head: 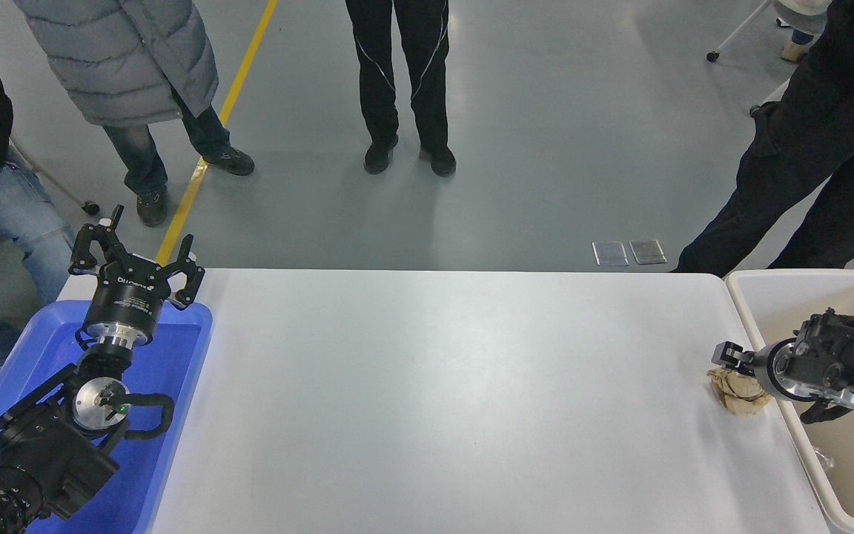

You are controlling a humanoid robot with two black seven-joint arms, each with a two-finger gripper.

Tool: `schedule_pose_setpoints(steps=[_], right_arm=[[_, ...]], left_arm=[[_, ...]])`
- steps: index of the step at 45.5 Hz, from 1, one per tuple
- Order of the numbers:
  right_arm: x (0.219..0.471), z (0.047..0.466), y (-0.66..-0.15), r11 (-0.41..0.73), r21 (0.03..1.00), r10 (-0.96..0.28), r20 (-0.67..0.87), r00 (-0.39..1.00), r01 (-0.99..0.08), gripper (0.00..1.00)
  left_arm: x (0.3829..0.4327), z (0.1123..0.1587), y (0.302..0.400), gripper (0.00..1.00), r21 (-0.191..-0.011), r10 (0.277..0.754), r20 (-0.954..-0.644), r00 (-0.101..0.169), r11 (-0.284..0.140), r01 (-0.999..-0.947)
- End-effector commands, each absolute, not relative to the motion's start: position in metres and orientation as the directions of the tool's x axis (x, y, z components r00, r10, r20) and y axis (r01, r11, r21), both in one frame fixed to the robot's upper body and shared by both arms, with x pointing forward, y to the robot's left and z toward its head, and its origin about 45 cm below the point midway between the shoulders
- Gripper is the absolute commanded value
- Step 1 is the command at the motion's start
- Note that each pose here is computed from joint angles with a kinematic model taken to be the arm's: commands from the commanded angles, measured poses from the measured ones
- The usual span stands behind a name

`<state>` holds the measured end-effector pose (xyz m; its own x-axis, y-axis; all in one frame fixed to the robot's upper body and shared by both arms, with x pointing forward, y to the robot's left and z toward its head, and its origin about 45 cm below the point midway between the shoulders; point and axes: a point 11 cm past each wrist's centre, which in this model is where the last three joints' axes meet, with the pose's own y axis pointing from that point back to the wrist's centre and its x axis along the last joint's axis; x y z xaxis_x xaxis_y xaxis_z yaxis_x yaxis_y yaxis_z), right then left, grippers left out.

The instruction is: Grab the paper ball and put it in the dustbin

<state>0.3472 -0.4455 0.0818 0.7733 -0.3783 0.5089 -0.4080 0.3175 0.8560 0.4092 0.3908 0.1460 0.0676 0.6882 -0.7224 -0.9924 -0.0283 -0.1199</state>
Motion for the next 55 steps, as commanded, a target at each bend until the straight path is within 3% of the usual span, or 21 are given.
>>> schedule_pose_setpoints(steps=[1,21,30,39,41,43,46,55], right_arm=[[0.344,0.073,-0.442,0.321,0.854,-0.37,0.511,0.776,-0.409,0.8],[0.34,0.066,-0.441,0.329,0.847,-0.366,0.522,0.77,-0.418,0.74],[0.335,0.063,-0.441,0.328,0.852,-0.371,0.513,0.774,-0.407,0.57],[0.329,0.055,-0.436,0.304,0.869,-0.46,0.492,0.739,-0.39,0.56],[0.328,0.054,-0.433,0.295,0.875,-0.501,0.483,0.718,-0.383,0.51],[0.326,0.052,-0.432,0.287,0.881,-0.533,0.473,0.701,-0.376,0.39],[0.318,0.048,-0.427,0.266,0.9,-0.581,0.436,0.687,-0.347,0.0],[0.315,0.053,-0.43,0.256,0.906,-0.64,0.421,0.643,-0.338,0.0]], left_arm=[[0.4093,0.1461,0.3906,0.98,-0.12,0.688,-0.722,0.068,-0.028,-0.9924],[0.4091,0.1457,0.3907,0.98,-0.119,0.689,-0.721,0.067,-0.027,-0.9925],[0.4091,0.1459,0.391,0.98,-0.119,0.689,-0.722,0.067,-0.029,-0.9924],[0.4091,0.1459,0.391,0.98,-0.119,0.689,-0.722,0.067,-0.029,-0.9924],[0.4091,0.1457,0.3907,0.98,-0.119,0.689,-0.721,0.067,-0.027,-0.9925],[0.4091,0.1459,0.391,0.98,-0.119,0.689,-0.722,0.067,-0.029,-0.9924],[0.4091,0.1457,0.3908,0.98,-0.119,0.689,-0.721,0.067,-0.027,-0.9925],[0.4091,0.1459,0.391,0.98,-0.119,0.689,-0.722,0.067,-0.029,-0.9924]])
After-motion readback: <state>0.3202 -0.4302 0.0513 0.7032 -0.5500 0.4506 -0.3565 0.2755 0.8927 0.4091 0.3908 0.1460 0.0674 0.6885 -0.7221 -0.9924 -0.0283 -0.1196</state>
